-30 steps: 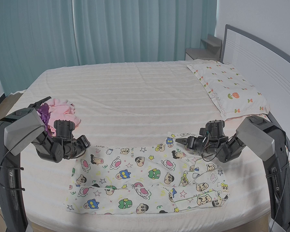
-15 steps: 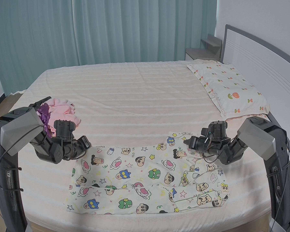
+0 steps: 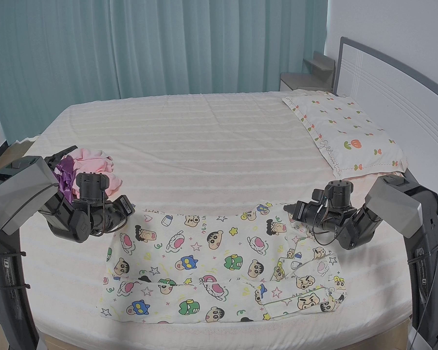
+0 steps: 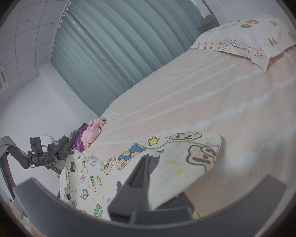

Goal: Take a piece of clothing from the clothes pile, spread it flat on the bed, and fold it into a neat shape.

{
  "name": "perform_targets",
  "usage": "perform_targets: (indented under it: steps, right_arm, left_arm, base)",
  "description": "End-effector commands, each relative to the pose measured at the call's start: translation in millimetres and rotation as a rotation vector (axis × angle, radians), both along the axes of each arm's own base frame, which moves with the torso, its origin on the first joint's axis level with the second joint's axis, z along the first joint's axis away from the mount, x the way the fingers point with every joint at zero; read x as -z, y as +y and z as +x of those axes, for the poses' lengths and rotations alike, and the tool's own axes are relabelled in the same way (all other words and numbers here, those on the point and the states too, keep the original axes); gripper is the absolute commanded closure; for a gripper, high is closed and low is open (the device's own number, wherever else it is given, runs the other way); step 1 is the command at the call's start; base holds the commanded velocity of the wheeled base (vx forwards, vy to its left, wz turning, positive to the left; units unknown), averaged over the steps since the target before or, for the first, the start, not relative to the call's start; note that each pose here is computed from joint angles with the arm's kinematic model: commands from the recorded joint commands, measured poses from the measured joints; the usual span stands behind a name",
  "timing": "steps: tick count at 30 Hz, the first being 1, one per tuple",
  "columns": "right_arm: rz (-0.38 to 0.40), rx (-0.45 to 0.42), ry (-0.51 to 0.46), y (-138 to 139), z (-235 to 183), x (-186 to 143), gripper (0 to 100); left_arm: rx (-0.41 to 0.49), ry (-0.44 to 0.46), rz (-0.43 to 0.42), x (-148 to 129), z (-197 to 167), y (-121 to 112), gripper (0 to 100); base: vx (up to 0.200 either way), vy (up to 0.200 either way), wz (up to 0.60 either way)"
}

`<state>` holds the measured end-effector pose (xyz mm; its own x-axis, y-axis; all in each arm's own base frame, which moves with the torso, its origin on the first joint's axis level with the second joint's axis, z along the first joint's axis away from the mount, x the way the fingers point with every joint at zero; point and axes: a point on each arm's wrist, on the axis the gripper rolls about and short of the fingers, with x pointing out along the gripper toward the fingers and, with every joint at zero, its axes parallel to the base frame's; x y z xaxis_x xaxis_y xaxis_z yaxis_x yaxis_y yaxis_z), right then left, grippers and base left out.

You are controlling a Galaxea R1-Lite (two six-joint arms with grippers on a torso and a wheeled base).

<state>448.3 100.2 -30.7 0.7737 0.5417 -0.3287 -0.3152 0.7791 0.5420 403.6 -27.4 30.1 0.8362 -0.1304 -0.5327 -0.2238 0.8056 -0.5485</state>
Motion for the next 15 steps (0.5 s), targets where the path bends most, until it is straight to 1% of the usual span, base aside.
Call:
perform_targets:
  steps: [1,5,8,12,15]
  right_arm:
    - [0.002,0.001,-0.007,-1.4,-2.3,-1.6,100]
    - [0.002,0.0,-0.015,-2.3,-6.6,-3.6,100]
    - [0.0,-0.017,-0.019,-3.6,-14.6,-5.5,100]
    - [-0.003,-0.026,-0.022,-5.1,-26.0,-13.6,100]
    - [-0.025,-0.031,-0.017,-7.6,-34.9,-15.3,100]
  left_arm:
    - [-0.003,-0.005,-0.001,0.9,-1.0,0.9,100]
    - [-0.002,0.003,-0.001,2.2,-3.0,0.4,100]
    - [-0.002,0.007,-0.001,3.3,-4.1,0.5,100]
    - [-0.001,0.018,0.0,3.6,-9.0,1.4,100]
    - [-0.004,0.022,0.001,2.7,-13.9,2.9,100]
  base:
    - [0.0,0.0,0.0]
    - [0.0,0.0,0.0]
    - [0.0,0.0,0.0]
    - [0.0,0.0,0.0]
    - [0.0,0.0,0.0]
